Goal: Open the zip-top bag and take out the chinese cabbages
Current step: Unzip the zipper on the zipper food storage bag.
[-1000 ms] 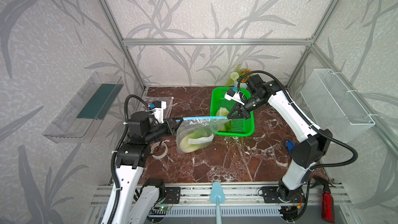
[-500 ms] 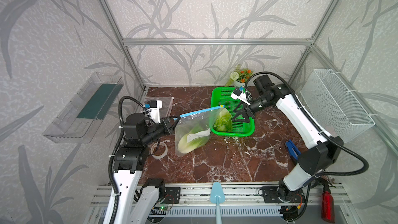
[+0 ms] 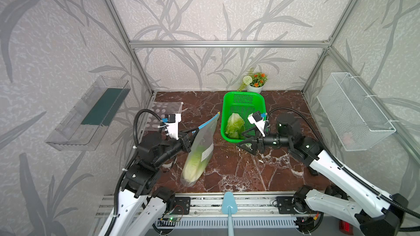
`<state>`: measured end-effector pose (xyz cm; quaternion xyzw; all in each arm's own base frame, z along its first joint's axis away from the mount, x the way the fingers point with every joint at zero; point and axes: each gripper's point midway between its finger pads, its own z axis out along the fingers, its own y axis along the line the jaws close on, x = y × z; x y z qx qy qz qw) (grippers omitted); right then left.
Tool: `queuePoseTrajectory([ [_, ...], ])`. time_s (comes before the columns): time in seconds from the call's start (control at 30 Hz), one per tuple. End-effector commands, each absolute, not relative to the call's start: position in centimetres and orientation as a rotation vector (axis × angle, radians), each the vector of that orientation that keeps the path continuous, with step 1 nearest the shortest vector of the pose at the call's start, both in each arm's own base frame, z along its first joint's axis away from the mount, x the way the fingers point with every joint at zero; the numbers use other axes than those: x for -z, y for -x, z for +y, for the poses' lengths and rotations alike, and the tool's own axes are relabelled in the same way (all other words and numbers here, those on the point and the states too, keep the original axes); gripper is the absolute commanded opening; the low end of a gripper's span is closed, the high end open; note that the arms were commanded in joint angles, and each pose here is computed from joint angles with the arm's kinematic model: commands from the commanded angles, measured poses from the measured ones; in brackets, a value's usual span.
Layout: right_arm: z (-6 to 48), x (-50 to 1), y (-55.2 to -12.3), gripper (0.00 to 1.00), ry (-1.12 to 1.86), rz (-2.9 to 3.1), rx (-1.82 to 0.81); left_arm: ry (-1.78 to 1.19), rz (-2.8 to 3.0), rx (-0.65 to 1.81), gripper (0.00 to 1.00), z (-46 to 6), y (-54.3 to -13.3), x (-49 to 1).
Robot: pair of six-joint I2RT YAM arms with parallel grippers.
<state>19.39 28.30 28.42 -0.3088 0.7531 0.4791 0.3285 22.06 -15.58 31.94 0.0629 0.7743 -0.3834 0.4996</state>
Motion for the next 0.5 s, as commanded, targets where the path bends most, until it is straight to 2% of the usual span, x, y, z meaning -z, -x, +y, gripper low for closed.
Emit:
queuePoseTrajectory([
  [0.0, 28.2, -29.9, -21.4, 0.85, 0.584, 1.944, -1.260, -0.195, 1.829, 0.790, 0.00, -16.2, -23.6, -32.1],
  [0.3, 28.8, -25.6, -23.1, 0.86, 0.397, 2.142, -1.279, -0.412, 1.987, 0.762, 0.00, -21.8, -22.2, -28.2],
  [0.47, 29.9, -24.0, -21.7, 0.86, 0.313, 2.161, -1.444, -0.391, 2.018, 0.789, 0.00, -22.5, -21.2, -27.5],
])
